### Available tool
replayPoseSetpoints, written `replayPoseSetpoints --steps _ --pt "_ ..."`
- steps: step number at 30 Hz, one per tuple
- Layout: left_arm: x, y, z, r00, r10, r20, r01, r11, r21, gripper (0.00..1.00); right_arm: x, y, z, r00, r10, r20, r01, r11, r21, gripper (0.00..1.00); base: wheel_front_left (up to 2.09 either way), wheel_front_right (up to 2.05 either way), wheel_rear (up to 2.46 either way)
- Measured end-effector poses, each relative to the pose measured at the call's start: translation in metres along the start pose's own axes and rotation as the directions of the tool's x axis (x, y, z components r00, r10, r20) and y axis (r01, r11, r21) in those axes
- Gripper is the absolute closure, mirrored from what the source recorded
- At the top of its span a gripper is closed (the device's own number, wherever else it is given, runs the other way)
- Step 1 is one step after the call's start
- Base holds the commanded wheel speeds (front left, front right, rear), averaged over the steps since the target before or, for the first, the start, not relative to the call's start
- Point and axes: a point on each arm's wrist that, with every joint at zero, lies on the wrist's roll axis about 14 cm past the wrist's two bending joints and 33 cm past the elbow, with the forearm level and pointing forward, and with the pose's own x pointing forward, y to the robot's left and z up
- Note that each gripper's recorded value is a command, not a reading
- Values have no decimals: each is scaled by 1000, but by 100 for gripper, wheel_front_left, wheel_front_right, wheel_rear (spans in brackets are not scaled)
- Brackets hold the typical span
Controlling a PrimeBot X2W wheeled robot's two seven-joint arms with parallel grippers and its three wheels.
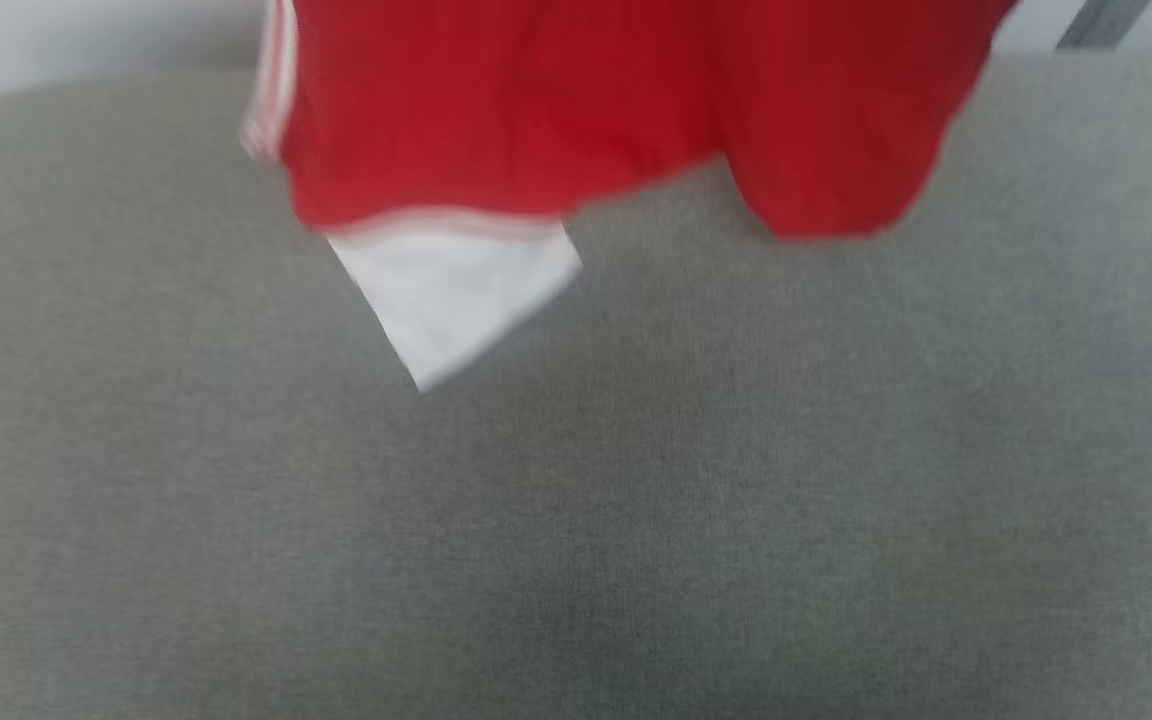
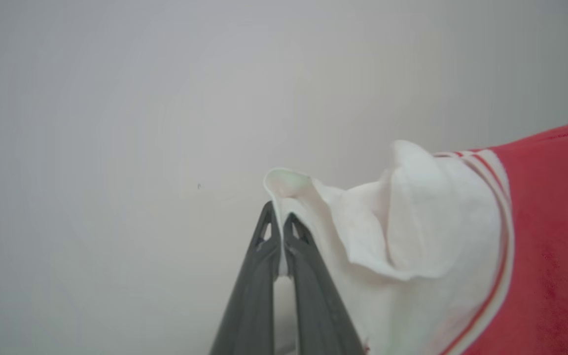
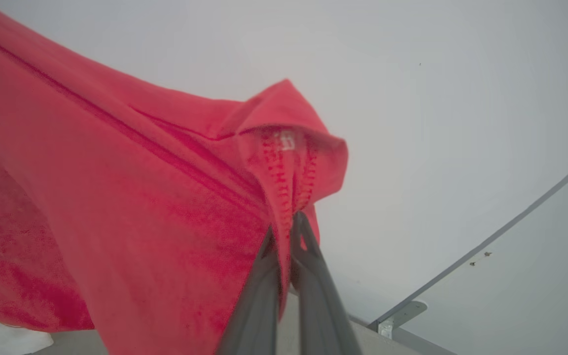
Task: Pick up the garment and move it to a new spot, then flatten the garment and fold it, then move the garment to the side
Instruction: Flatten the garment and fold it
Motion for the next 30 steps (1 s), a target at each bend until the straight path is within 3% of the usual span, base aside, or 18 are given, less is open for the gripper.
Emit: replayPoseSetpoints --steps 5,9,14,17,18,22,30 --pt "43 3 31 981 28 190 -41 997 62 100 38 -18 9 988 -65 143 64 998 16 100 0 0 0" --pt "72 4 49 944 41 328 -72 994 85 100 64 -34 19 950 -116 289 123 992 -8 100 0 0 0" --pt "103 -6 33 914 8 405 -52 994 99 100 99 -36 -12 941 -135 311 151 988 -31 100 0 0 0" --pt "119 -17 -8 942 -24 335 -12 994 105 100 120 -22 -50 964 -118 237 126 992 -21 100 0 0 0" --pt "120 -19 -43 964 -30 263 5 995 96 100 128 -7 -77 980 -95 174 99 995 -14 100 0 0 0" --pt "111 -17 -91 992 -15 129 9 999 47 100 128 20 -114 996 -46 77 47 999 -2 100 0 0 0" --pt "60 -47 -175 979 -117 -166 107 992 -70 100 99 50 -167 996 26 -89 -22 999 44 100 0 0 0"
